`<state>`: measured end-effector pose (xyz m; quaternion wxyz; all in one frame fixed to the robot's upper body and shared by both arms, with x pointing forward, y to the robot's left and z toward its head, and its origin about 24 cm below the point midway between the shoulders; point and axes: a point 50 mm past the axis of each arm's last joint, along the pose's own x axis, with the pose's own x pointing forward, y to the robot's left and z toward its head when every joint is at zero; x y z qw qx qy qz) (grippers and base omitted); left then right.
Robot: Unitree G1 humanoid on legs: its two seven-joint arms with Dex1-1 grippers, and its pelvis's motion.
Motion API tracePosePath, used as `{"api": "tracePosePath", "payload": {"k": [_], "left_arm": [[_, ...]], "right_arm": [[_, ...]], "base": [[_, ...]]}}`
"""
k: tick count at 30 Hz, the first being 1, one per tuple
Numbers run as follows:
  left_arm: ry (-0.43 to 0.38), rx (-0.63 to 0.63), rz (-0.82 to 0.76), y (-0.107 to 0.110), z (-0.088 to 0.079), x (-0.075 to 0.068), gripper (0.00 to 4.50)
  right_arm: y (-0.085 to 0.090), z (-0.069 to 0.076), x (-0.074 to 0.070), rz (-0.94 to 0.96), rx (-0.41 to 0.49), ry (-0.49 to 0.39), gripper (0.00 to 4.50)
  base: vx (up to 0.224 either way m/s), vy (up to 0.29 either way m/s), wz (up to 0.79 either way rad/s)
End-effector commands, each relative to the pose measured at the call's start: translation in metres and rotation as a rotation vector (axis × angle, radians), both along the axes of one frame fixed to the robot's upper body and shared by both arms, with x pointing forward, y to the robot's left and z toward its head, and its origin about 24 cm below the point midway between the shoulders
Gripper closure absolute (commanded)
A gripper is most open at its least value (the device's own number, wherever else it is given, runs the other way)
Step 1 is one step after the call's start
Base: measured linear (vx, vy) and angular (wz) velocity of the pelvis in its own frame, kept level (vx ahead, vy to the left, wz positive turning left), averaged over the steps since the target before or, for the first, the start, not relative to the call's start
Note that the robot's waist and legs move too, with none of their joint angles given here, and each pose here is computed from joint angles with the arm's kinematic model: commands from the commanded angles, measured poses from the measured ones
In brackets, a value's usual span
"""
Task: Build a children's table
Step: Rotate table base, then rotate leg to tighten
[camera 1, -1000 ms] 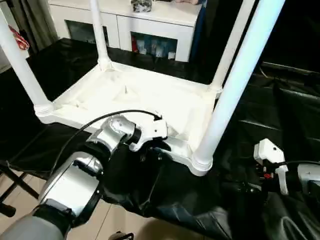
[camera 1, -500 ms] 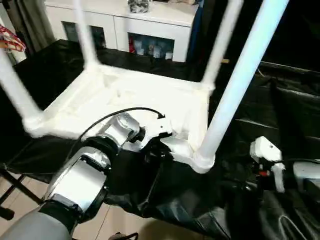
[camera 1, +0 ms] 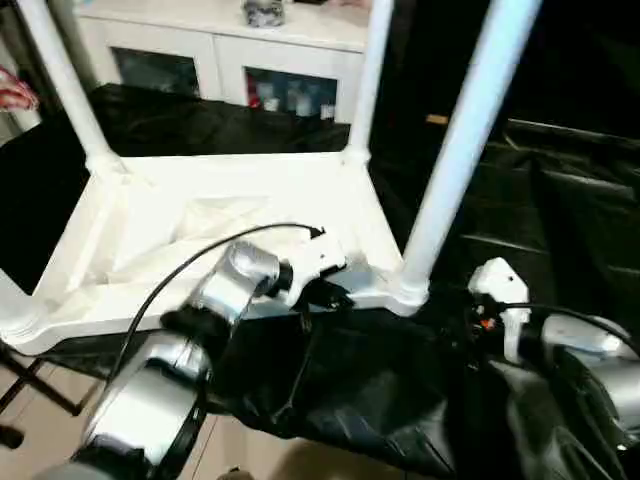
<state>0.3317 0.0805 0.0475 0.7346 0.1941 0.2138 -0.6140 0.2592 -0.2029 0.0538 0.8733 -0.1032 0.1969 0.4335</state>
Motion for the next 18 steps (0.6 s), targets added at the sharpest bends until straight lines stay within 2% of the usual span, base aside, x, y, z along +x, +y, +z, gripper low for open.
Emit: {"api": "tracePosePath", "payload": {"k": [1,4,6,8,17,18], "left_arm": [[0.025,-0.071,-0.01,0.002,-0.007,-0.009,4.47],[0.021,-0.135,0.028,0.003,-0.003,-0.011,4.47],[0.02,-0.127,0.02,0.006,-0.004,-0.012,3.92],[0.023,-0.093,0.018,0.011,-0.007,-0.013,3.82],[0.018,-0.024,0.039,0.026,-0.01,-0.01,3.82],[0.015,-0.017,0.045,0.027,-0.01,-0.01,3.98]], "right_arm": [[0.003,0.001,0.003,-0.002,0.003,-0.02,0.0],[0.004,-0.001,0.004,-0.014,0.01,-0.028,0.0],[0.004,-0.002,0.005,-0.021,0.006,-0.031,0.0],[0.002,-0.002,0.005,-0.028,0.0,-0.039,0.0],[0.002,-0.002,0.008,-0.03,-0.015,-0.065,0.0],[0.002,-0.002,0.008,-0.029,-0.015,-0.067,0.0]], "base": [[0.0,0.0,0.0],[0.0,0.0,0.0],[0.0,0.0,0.0],[0.0,0.0,0.0],[0.0,0.0,0.0],[0.0,0.0,0.0]]}}
